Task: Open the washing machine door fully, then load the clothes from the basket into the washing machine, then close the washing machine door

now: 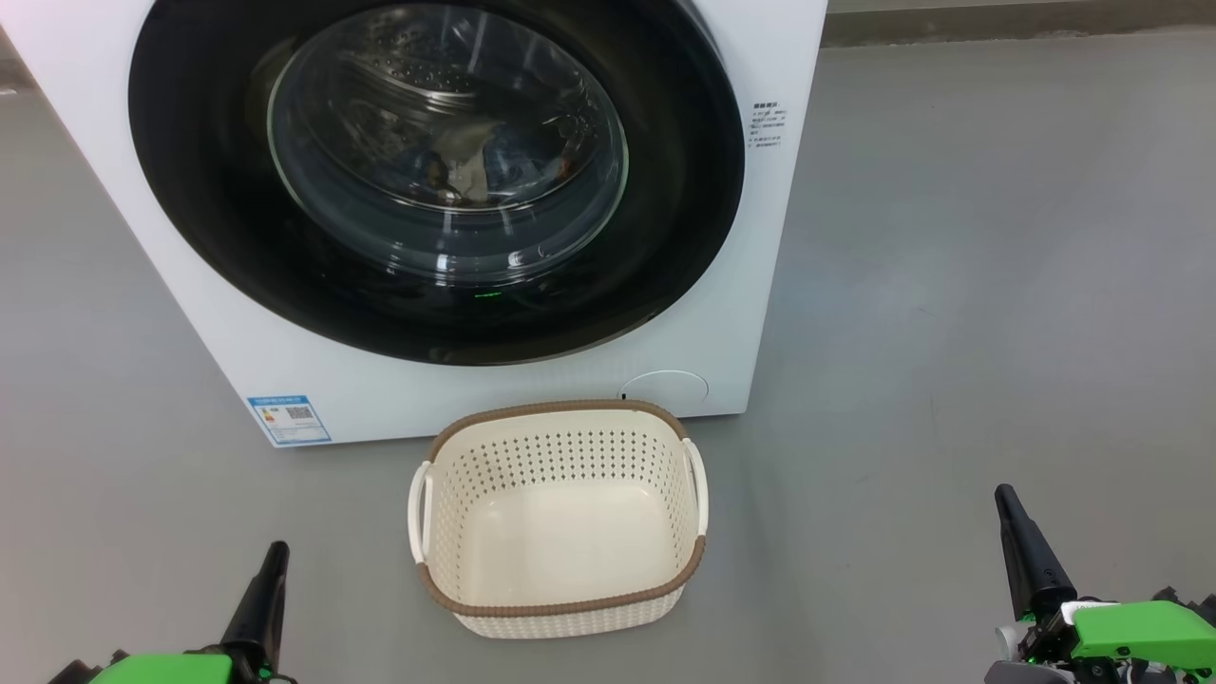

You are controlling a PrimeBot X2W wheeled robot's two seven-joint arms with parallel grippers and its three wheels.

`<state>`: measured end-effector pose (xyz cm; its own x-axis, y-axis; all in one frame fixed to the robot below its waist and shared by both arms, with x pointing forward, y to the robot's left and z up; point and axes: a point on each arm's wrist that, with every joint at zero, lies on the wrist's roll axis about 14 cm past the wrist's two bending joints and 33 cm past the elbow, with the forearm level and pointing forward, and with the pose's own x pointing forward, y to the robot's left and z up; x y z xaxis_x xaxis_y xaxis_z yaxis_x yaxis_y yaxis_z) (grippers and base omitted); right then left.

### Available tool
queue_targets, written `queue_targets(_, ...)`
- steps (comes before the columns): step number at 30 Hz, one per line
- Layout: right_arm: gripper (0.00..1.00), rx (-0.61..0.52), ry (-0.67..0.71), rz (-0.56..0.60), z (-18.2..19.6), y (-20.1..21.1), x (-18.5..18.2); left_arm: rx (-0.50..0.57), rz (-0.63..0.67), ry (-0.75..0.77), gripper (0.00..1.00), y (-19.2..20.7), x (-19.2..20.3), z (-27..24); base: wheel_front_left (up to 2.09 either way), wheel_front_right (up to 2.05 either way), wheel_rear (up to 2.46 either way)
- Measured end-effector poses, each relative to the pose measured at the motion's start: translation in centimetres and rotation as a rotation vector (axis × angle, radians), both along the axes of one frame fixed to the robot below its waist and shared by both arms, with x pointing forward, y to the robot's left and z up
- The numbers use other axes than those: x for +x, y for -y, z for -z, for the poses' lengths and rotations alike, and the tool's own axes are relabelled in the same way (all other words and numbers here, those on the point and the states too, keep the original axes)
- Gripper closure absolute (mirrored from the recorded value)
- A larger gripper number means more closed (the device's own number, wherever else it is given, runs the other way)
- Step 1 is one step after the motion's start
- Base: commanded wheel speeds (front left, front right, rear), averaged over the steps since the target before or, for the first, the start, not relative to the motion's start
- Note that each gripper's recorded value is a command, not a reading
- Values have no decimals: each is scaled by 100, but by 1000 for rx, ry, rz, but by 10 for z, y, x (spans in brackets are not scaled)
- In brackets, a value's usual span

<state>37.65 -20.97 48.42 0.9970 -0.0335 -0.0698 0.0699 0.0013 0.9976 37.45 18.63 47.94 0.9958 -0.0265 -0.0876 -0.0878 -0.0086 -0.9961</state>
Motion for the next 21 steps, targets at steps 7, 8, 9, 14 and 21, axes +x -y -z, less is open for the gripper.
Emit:
queue_targets(7, 100, 0, 0, 0, 0, 0, 0, -1, 1, 10, 100, 0, 3, -4, 0, 0, 0)
queue_targets(8, 100, 0, 0, 0, 0, 0, 0, -1, 0, 10, 100, 0, 3, -4, 0, 0, 0)
queue_targets(9, 100, 0, 0, 0, 0, 0, 0, -1, 0, 10, 100, 0, 3, -4, 0, 0, 0)
queue_targets(14, 100, 1, 0, 0, 0, 0, 0, -5, 0, 10, 100, 0, 3, -4, 0, 0, 0)
queue_targets(21, 100, 2, 0, 1, 0, 0, 0, -8, -2, 10, 100, 1, 3, -3, 0, 0, 0)
